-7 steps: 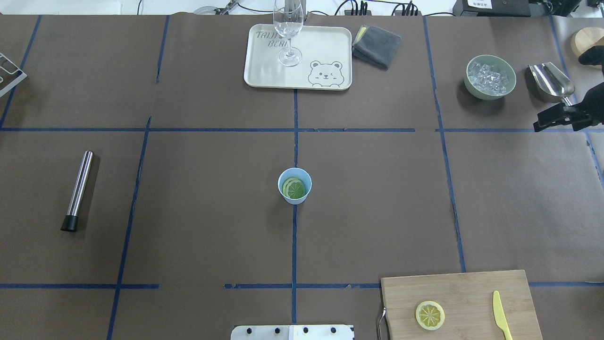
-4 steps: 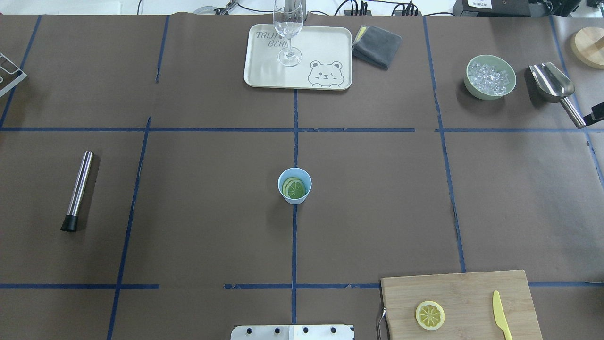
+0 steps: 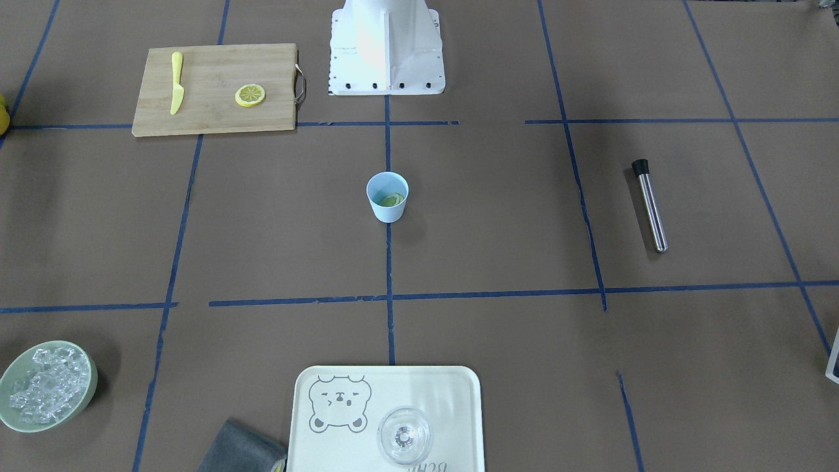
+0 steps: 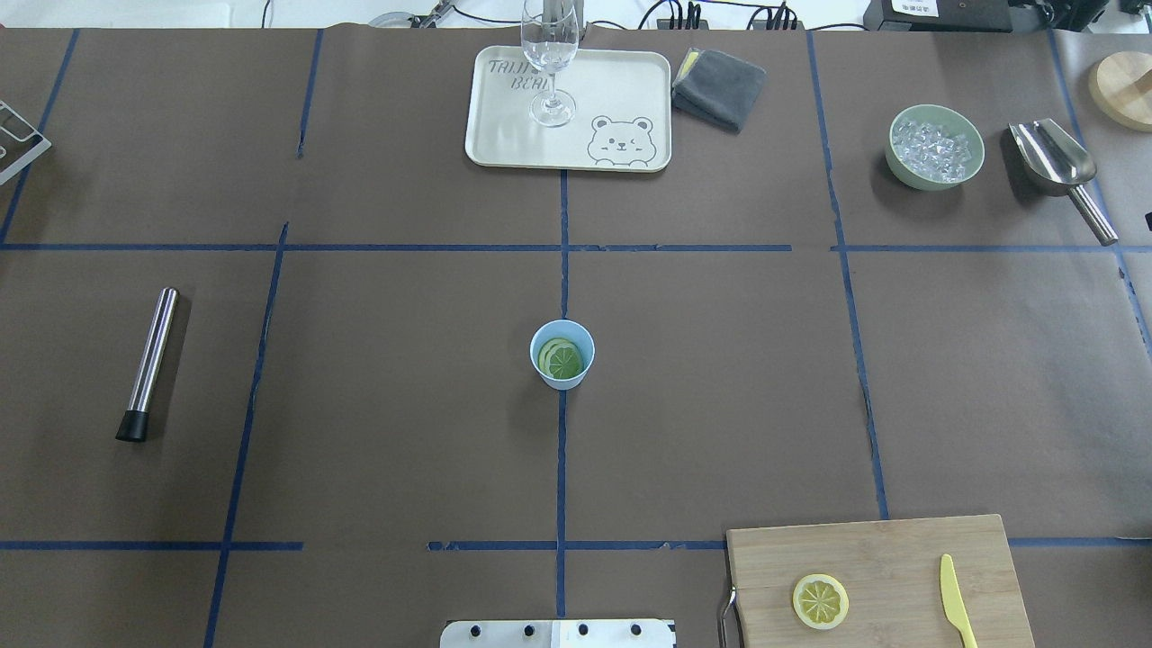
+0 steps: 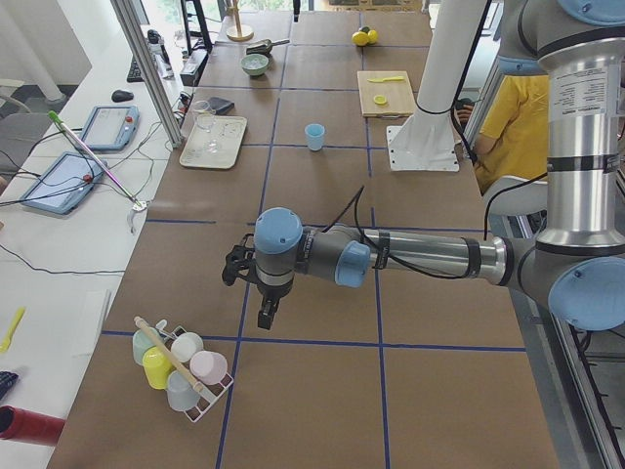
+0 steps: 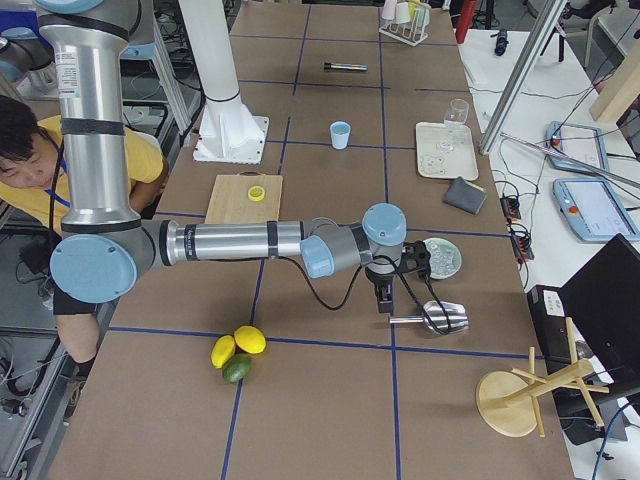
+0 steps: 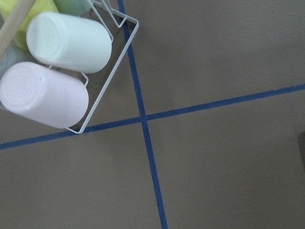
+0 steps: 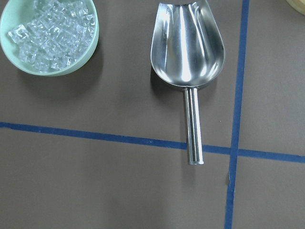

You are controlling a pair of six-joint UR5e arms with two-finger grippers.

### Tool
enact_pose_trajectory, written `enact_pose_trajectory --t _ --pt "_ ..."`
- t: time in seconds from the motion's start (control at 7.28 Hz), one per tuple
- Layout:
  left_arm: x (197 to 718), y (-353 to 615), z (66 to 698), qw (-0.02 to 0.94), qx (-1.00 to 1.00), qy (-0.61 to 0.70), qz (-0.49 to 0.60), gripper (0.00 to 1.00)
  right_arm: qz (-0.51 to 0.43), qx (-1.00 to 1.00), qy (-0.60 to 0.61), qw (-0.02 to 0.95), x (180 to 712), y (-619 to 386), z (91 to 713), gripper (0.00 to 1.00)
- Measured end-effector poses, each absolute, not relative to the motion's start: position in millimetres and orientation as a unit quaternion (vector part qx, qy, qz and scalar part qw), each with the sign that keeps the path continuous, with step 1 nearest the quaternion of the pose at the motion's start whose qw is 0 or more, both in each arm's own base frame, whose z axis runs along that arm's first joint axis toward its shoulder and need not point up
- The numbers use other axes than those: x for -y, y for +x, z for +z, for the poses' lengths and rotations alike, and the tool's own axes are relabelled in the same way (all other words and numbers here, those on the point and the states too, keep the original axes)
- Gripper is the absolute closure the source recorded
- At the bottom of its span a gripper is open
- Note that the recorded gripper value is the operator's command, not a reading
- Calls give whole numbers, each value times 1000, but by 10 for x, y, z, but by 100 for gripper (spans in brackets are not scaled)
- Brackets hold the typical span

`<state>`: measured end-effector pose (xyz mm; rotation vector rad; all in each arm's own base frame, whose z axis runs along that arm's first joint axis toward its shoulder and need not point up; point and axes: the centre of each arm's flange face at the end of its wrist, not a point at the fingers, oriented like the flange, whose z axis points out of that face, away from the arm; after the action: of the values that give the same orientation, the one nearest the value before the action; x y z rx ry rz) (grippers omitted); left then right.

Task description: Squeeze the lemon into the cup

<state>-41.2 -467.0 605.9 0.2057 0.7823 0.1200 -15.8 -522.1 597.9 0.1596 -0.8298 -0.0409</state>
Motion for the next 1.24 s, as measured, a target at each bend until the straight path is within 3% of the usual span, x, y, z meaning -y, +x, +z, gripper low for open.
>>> enact_pose_trajectory --t 1.24 --pt "4628 -425 6113 916 -379 75 106 0 -64 400 60 912 5219 -78 6062 0"
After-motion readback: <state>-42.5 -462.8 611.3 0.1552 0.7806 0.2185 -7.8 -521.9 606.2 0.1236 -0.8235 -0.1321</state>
